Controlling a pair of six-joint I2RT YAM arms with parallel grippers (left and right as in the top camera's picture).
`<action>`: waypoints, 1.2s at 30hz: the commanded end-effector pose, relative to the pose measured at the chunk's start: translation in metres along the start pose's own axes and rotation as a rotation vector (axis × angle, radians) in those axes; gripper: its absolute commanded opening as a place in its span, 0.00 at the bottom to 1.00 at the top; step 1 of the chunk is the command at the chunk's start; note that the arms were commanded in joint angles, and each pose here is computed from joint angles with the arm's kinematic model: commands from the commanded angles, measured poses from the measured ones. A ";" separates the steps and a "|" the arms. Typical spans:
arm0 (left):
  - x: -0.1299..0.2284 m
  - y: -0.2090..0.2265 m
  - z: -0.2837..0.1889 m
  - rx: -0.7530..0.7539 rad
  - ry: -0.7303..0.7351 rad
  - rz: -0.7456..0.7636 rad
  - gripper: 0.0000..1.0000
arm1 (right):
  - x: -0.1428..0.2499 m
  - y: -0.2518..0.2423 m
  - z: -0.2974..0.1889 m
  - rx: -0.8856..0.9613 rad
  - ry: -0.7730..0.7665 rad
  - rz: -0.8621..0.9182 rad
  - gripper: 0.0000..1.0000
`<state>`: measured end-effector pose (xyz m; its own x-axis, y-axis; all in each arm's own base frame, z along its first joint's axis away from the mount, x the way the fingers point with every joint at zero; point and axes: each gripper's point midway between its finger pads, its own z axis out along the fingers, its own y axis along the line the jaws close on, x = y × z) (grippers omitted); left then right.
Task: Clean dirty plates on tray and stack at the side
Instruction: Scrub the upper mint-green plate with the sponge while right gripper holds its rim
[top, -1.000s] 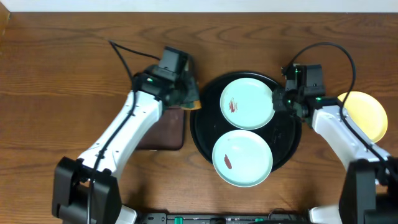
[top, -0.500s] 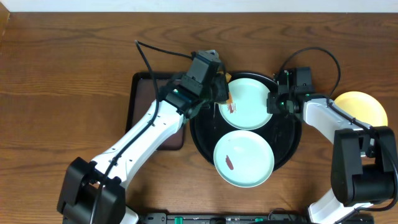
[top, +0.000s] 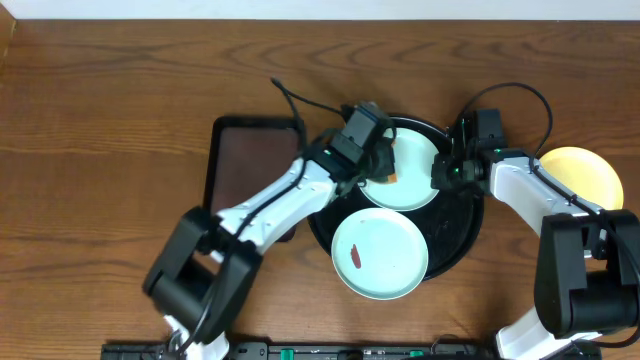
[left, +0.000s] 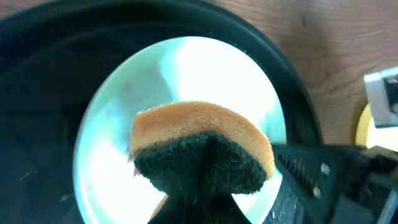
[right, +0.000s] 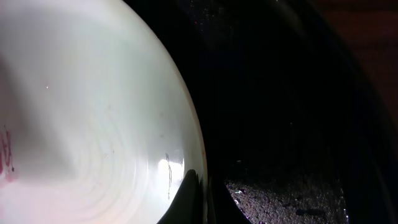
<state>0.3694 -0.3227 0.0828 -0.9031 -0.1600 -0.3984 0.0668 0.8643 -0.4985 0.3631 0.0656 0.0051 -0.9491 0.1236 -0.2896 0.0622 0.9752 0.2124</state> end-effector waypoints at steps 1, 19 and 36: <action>0.008 0.009 0.027 -0.007 0.028 -0.019 0.07 | 0.016 0.005 0.005 0.015 0.042 -0.049 0.01; 0.016 0.099 0.053 -0.267 0.108 0.059 0.08 | 0.018 0.014 0.007 0.034 0.040 -0.104 0.01; -0.006 0.054 0.065 -0.160 -0.047 0.128 0.07 | 0.020 0.011 0.007 0.059 0.045 -0.148 0.01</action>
<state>0.3908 -0.3470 0.0280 -0.8784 -0.0961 -0.4681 0.1405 0.8844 -0.4451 0.3626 0.0728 0.0057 -0.9477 0.0371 -0.3169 -0.0054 0.9912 0.1320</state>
